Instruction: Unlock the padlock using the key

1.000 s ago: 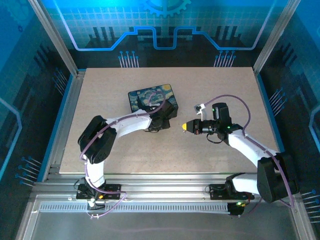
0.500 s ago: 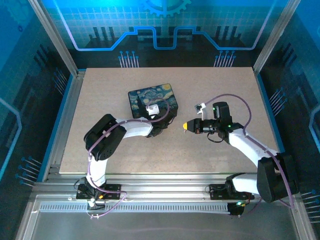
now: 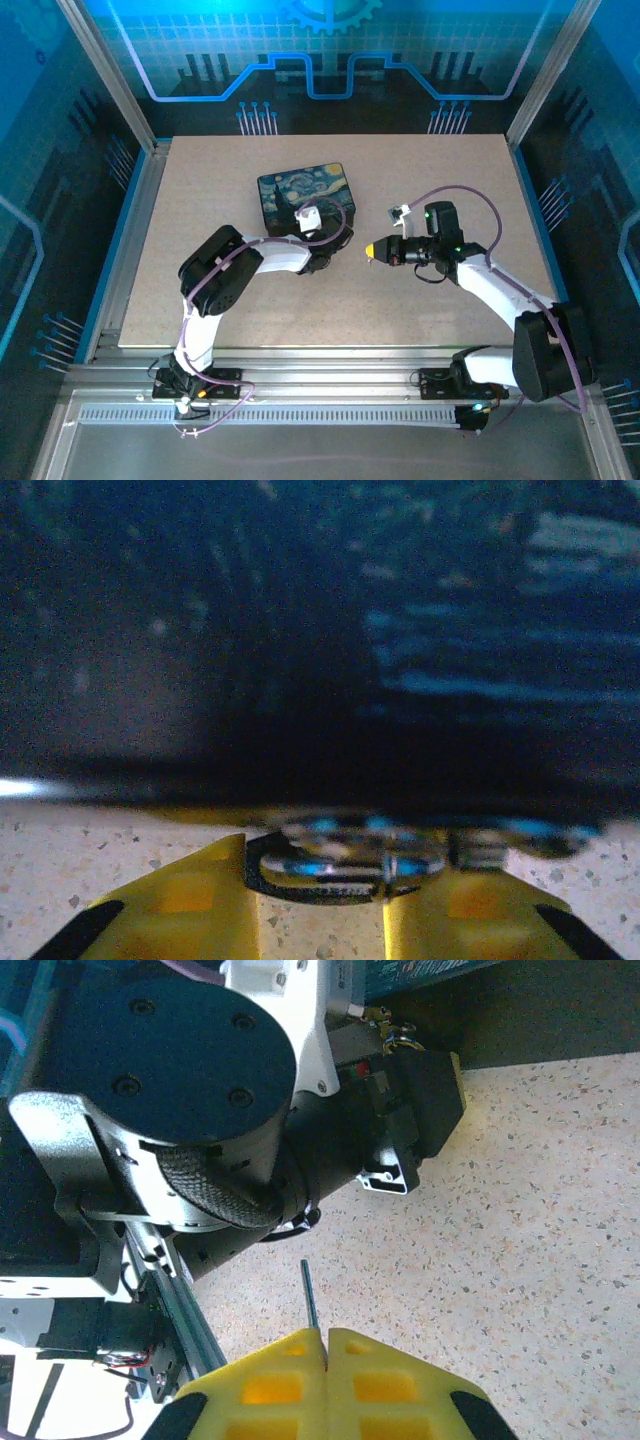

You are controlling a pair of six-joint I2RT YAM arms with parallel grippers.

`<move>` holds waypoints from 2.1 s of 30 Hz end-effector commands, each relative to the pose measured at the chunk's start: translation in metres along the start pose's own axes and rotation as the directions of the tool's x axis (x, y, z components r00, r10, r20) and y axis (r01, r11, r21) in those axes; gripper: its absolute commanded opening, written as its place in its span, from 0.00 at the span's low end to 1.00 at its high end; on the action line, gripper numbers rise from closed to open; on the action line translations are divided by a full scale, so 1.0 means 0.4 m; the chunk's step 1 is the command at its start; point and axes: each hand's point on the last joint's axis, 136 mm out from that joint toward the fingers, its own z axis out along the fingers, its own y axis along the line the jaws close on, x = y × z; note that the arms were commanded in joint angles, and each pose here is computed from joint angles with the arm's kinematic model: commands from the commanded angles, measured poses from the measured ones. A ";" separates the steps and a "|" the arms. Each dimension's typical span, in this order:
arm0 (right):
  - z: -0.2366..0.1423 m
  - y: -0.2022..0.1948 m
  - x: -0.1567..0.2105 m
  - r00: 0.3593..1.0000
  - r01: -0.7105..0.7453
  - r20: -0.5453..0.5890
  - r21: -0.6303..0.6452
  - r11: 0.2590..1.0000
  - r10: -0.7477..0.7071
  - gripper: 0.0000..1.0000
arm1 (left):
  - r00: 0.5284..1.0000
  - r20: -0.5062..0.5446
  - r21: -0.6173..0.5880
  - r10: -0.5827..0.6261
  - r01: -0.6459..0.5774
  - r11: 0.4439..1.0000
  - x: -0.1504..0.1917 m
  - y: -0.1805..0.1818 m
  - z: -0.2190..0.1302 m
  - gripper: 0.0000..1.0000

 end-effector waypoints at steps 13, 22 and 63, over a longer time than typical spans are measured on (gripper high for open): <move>-0.006 -0.042 0.081 1.000 -0.026 -0.006 0.060 0.998 0.026 0.00 | 0.894 -0.447 -0.037 -0.042 0.029 0.999 -0.035 0.042 -0.126 0.02; 0.065 0.007 0.091 1.000 0.003 0.024 0.021 1.000 -0.004 0.00 | 0.779 -0.627 -0.041 -0.008 -0.023 0.999 -0.095 0.056 -0.256 0.00; 0.104 0.159 -0.067 0.983 -0.078 0.144 -0.232 0.970 0.113 0.00 | 0.443 -0.874 -0.042 -0.198 0.339 0.940 -0.163 -0.094 -0.486 0.00</move>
